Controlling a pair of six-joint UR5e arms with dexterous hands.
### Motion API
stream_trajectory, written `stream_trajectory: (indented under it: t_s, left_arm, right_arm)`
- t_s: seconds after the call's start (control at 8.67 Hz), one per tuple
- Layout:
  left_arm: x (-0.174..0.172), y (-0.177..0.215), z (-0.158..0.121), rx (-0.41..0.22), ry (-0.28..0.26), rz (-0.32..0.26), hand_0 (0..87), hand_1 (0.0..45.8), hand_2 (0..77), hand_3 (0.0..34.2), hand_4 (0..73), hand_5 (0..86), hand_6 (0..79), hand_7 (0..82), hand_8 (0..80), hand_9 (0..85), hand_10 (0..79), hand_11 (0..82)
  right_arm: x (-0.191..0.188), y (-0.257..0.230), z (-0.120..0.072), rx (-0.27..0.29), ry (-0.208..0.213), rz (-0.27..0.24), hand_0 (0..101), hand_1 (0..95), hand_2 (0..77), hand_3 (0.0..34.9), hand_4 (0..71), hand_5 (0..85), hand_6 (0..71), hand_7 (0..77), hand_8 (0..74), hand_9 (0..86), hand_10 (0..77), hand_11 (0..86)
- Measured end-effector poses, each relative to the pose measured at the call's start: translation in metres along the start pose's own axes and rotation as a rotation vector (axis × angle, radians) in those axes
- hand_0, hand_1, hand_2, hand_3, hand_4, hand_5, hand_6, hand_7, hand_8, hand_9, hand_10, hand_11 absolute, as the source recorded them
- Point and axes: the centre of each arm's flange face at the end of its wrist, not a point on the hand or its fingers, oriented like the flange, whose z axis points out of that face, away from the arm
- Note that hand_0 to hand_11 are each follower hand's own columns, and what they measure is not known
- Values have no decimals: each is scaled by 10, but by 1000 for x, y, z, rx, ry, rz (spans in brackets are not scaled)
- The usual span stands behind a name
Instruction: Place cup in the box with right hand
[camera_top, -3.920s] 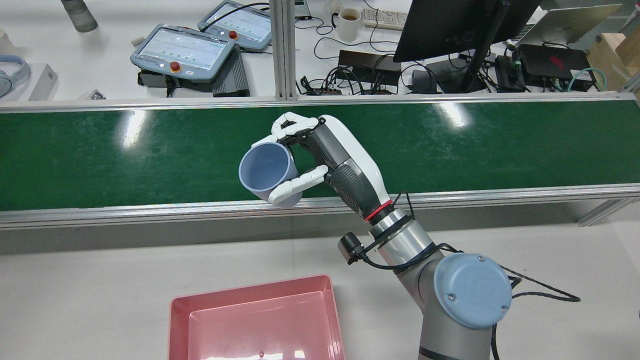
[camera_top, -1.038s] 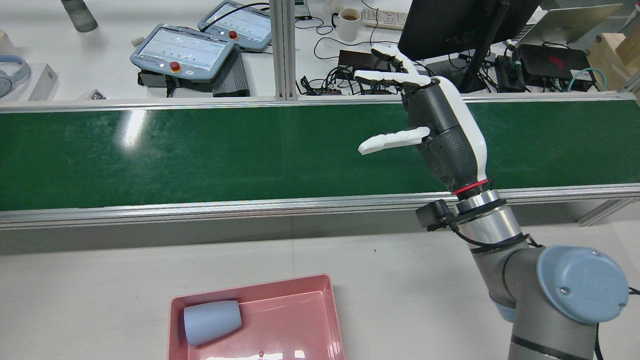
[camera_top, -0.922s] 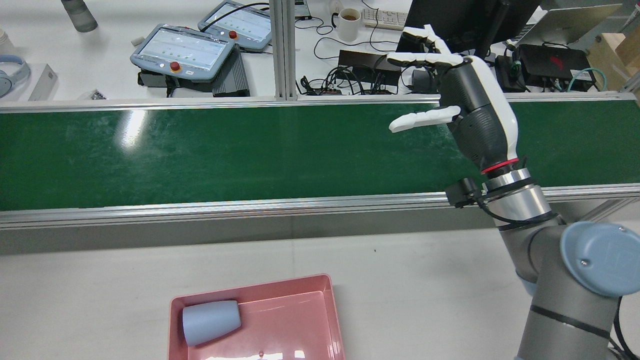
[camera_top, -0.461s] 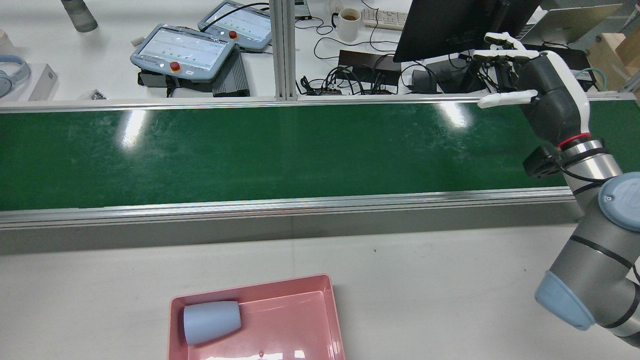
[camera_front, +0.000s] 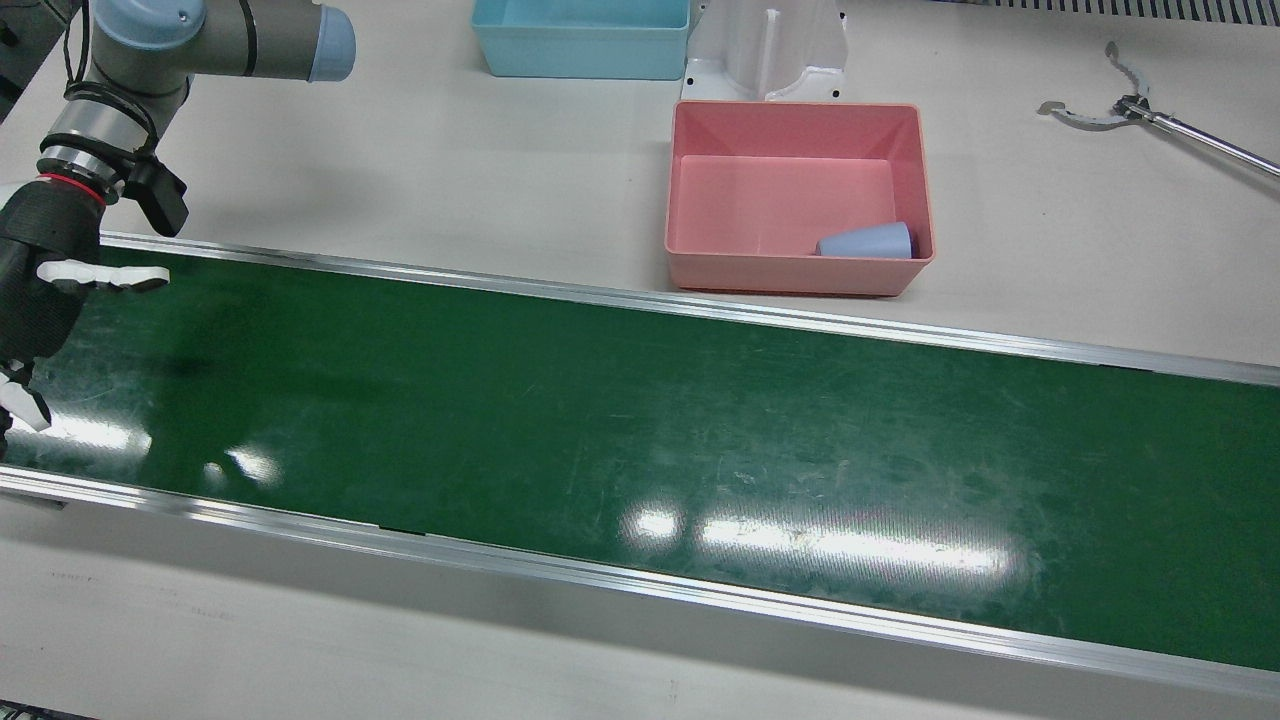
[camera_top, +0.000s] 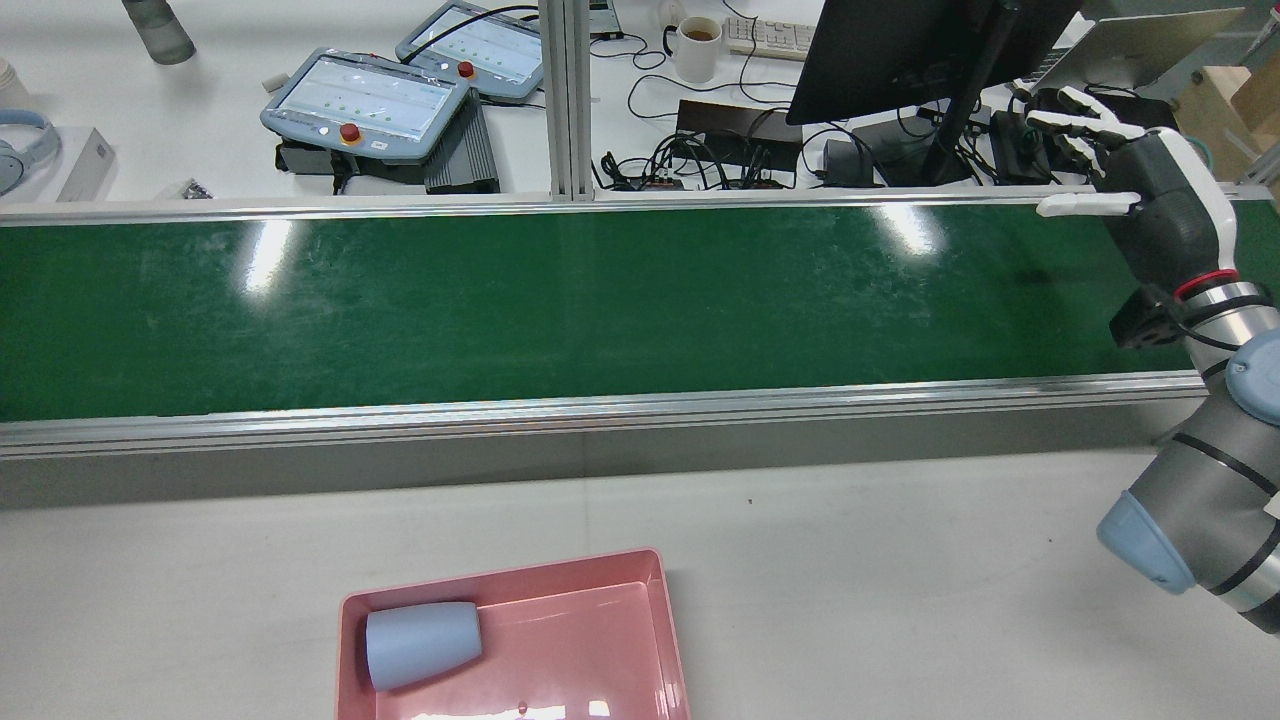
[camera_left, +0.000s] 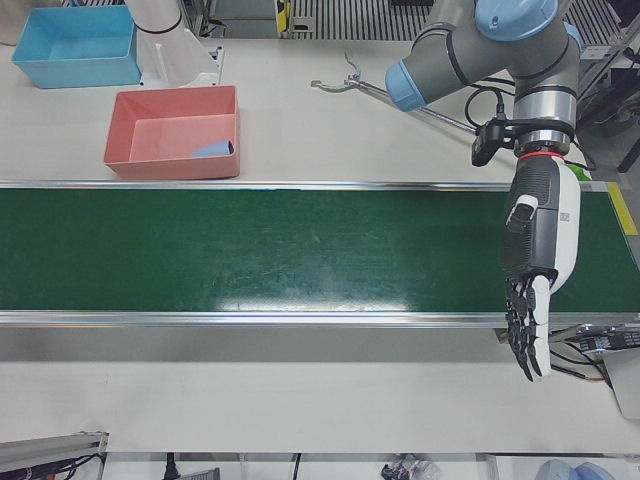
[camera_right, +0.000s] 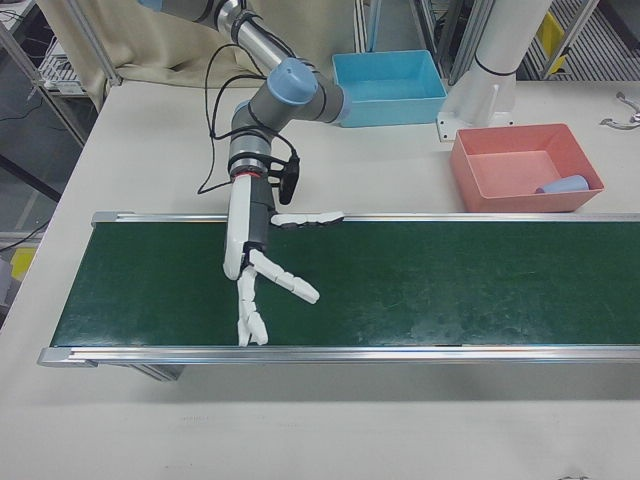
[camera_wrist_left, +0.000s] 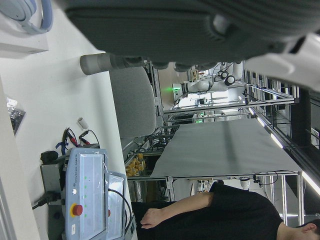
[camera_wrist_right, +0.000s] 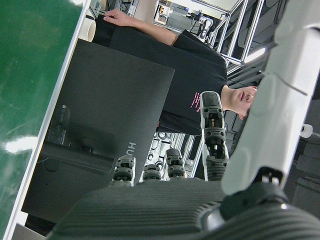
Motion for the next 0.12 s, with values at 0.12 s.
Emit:
stream_trajectory:
  t_s: [0.12]
  left_arm:
    - [0,0,0,0,0,0,0,5,5,0,0,0,0,0,0,5,0,0]
  right_arm:
    - [4,-9,6,-7,-8,21,542,115,5,36,284,55,27,169,16,54,60,98]
